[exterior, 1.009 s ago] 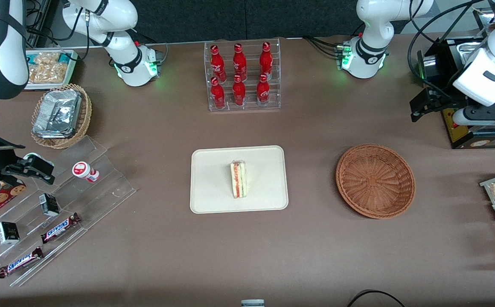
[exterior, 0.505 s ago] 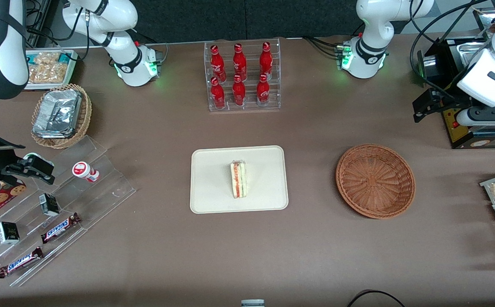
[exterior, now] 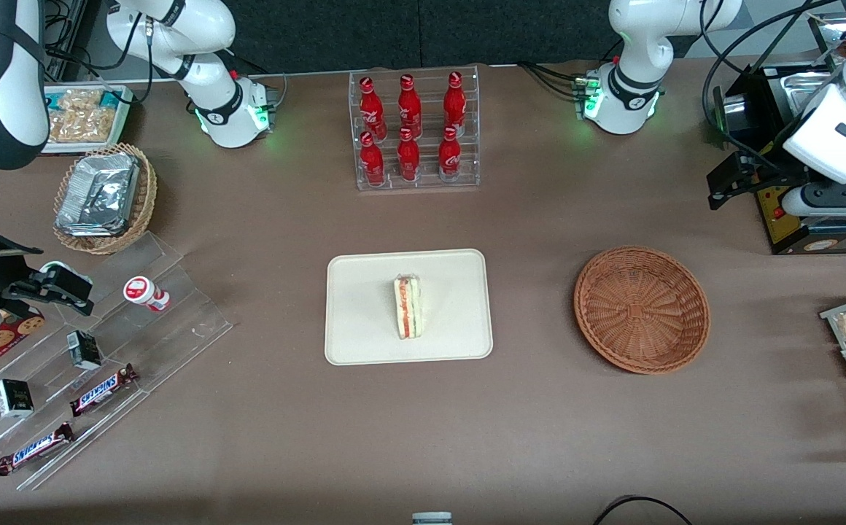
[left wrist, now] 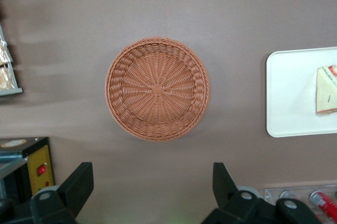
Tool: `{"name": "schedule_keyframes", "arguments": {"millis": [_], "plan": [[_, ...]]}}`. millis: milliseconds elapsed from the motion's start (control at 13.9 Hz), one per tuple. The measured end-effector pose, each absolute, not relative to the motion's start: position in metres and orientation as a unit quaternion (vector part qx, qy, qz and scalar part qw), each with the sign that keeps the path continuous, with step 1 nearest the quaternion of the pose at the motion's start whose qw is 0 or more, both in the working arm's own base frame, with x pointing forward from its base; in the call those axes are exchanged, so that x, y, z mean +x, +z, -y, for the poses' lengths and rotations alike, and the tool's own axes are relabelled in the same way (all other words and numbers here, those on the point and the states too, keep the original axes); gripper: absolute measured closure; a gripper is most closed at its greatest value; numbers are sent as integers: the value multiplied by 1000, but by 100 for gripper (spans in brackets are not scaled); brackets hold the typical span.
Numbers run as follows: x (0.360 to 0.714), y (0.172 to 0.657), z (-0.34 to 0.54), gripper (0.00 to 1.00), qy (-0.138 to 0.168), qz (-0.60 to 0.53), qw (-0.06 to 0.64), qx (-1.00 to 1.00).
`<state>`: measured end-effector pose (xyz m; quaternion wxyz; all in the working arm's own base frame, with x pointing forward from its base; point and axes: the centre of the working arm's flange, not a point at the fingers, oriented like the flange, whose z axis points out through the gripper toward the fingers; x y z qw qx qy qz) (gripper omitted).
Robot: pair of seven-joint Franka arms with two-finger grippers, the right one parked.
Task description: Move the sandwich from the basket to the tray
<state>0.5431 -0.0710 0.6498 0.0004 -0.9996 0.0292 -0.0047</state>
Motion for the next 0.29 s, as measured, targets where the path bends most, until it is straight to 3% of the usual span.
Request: {"name": "schedule_keyframes", "arguments": {"millis": [288], "plan": [[543,648,48,0,7,-39,1,-999]]}}
